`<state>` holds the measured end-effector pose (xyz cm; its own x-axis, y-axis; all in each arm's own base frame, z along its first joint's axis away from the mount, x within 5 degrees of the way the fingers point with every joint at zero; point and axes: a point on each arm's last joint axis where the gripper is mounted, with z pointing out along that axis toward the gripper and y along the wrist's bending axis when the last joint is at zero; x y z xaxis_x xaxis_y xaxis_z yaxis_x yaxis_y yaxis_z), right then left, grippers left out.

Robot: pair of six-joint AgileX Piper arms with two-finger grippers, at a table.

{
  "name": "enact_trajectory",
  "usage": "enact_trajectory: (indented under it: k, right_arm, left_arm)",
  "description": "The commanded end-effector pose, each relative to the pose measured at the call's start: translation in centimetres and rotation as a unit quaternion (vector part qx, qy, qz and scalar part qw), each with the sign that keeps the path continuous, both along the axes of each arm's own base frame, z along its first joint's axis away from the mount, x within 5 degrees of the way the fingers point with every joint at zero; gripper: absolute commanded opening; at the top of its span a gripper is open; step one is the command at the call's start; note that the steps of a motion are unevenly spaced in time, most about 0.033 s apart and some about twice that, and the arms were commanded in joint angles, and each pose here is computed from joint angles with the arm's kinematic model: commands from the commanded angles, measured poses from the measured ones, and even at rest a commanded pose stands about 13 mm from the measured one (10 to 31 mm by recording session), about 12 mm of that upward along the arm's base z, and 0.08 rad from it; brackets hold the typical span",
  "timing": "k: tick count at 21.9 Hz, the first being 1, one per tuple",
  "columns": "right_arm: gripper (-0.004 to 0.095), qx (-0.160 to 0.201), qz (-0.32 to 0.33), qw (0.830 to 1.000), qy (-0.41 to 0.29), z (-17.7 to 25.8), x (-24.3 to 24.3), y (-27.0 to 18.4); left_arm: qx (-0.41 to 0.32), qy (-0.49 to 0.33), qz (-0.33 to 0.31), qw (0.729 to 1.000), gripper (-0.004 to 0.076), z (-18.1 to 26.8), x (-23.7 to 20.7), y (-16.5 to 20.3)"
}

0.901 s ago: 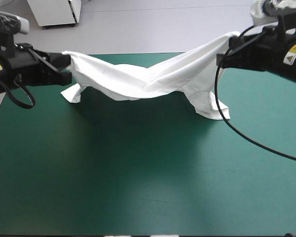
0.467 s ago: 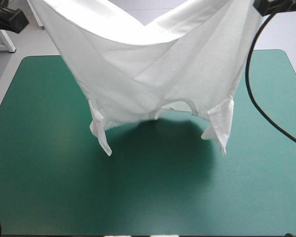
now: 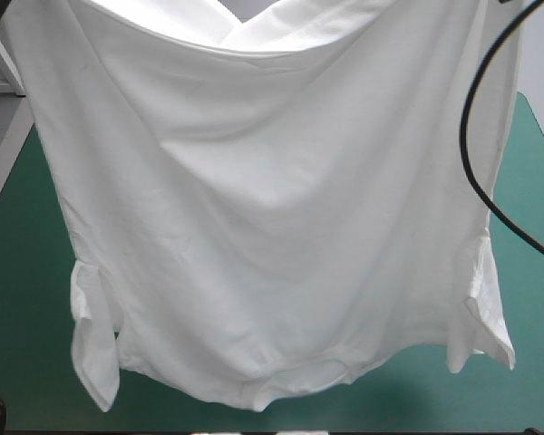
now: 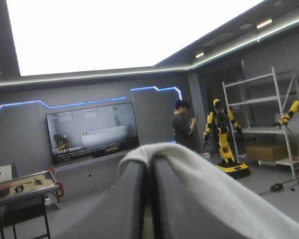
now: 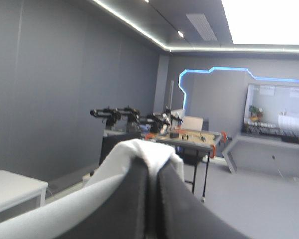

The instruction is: Fold the cloth

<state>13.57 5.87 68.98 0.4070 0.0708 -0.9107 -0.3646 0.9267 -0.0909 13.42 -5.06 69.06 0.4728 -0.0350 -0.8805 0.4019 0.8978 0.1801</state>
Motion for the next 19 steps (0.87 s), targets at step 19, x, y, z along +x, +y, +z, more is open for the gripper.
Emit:
enact_trajectory:
  k: [19]
  right_arm:
    - [-0.0019,0.016,-0.137,0.989,0.044,-5.0,15.8,2.5]
  left_arm:
    - [-0.016,-0.017,0.082,0.996,-0.0009,-3.9,15.5,-1.3]
